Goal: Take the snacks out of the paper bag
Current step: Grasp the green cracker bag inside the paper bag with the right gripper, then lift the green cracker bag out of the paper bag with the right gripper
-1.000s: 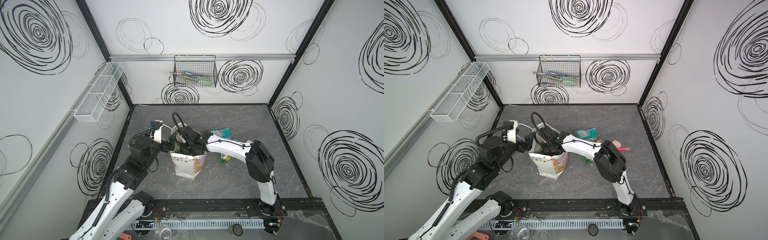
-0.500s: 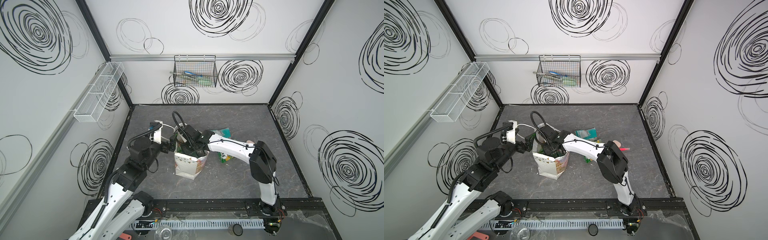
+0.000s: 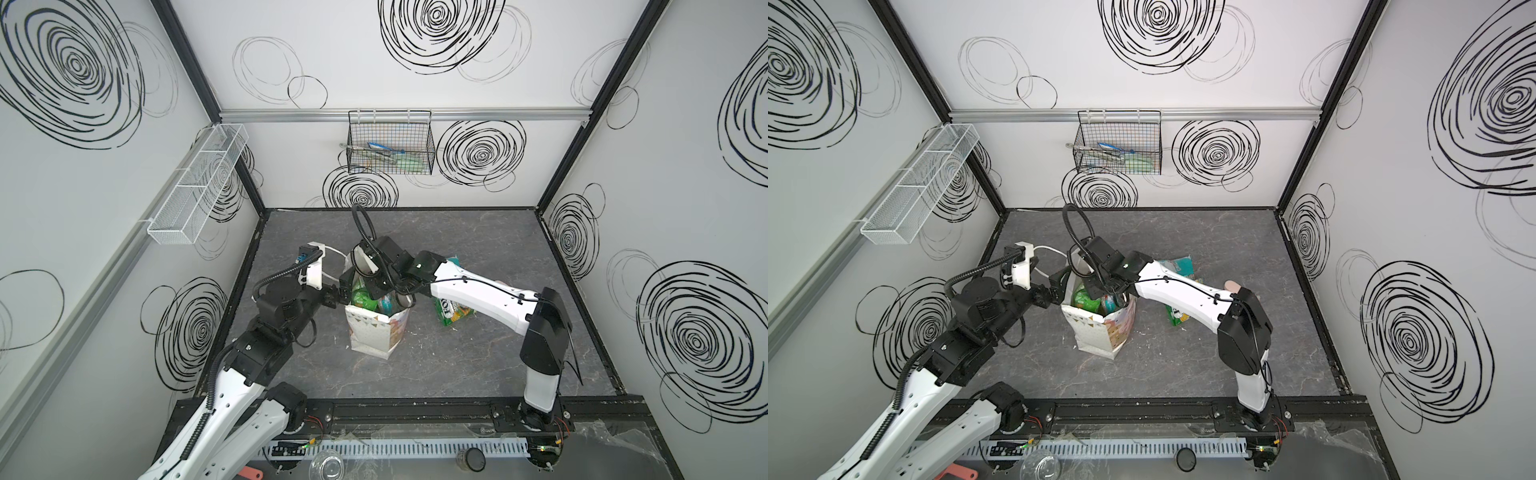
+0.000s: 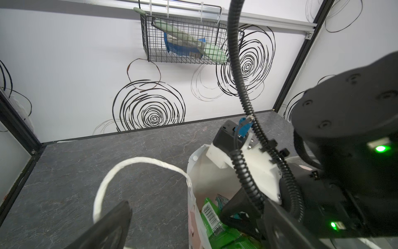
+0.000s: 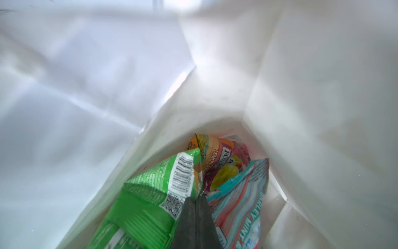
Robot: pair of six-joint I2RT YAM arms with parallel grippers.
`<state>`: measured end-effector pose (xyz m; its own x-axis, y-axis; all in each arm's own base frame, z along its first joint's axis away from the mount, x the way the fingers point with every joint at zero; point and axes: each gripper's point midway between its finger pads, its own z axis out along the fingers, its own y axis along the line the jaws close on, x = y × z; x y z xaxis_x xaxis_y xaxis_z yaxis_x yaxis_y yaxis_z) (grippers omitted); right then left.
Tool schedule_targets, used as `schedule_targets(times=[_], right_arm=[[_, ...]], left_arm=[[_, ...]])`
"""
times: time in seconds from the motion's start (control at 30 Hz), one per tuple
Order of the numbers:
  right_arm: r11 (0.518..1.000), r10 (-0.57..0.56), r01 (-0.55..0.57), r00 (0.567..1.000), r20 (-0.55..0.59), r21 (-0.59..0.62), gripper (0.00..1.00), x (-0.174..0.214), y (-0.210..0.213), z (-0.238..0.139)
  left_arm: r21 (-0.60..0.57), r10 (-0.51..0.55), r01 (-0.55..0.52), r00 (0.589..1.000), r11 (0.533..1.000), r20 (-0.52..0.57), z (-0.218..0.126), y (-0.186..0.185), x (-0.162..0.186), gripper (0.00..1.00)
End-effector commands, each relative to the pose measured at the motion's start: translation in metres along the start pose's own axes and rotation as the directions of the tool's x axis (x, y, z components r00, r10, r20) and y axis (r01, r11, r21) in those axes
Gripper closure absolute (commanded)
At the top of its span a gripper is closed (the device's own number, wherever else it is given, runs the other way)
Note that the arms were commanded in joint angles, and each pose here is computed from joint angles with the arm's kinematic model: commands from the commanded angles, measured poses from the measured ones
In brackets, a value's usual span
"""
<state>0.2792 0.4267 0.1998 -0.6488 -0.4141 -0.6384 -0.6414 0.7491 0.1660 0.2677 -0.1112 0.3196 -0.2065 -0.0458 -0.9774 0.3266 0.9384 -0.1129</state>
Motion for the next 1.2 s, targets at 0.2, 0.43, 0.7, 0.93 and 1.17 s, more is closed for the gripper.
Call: schedule_targets(times=[0.2, 0.43, 0.7, 0.93, 1.17], right_arm=[[0.998, 0.012, 0.006, 0.949, 0.316, -0.055, 1.0, -0.068, 0.009, -0.079], [0.998, 0.029, -0.003, 0.919, 0.394, -0.068, 1.0, -0.091, 0.006, -0.106], [0.998, 0.027, 0.003, 0.88, 0.475, -0.063, 1.0, -0.115, 0.006, -0.132], [0.998, 0.027, 0.008, 0.849, 0.527, -0.063, 1.0, -0.132, 0.006, -0.154], [0.998, 0.026, 0.013, 0.803, 0.595, -0.06, 1.0, -0.153, 0.006, -0.183]], left_arm=[[0.03, -0.001, -0.001, 0.998, 1.0, 0.066, -0.004, -0.006, -0.013, 0.0], [0.041, -0.002, -0.001, 0.997, 0.999, 0.075, -0.006, -0.009, -0.014, 0.0], [0.064, -0.001, -0.005, 0.995, 0.998, 0.099, -0.01, -0.013, -0.018, 0.01], [0.093, -0.008, -0.008, 0.985, 0.996, 0.175, -0.025, -0.016, -0.028, 0.02], [0.142, -0.006, -0.029, 0.971, 0.989, 0.241, -0.038, -0.024, -0.037, 0.02]])
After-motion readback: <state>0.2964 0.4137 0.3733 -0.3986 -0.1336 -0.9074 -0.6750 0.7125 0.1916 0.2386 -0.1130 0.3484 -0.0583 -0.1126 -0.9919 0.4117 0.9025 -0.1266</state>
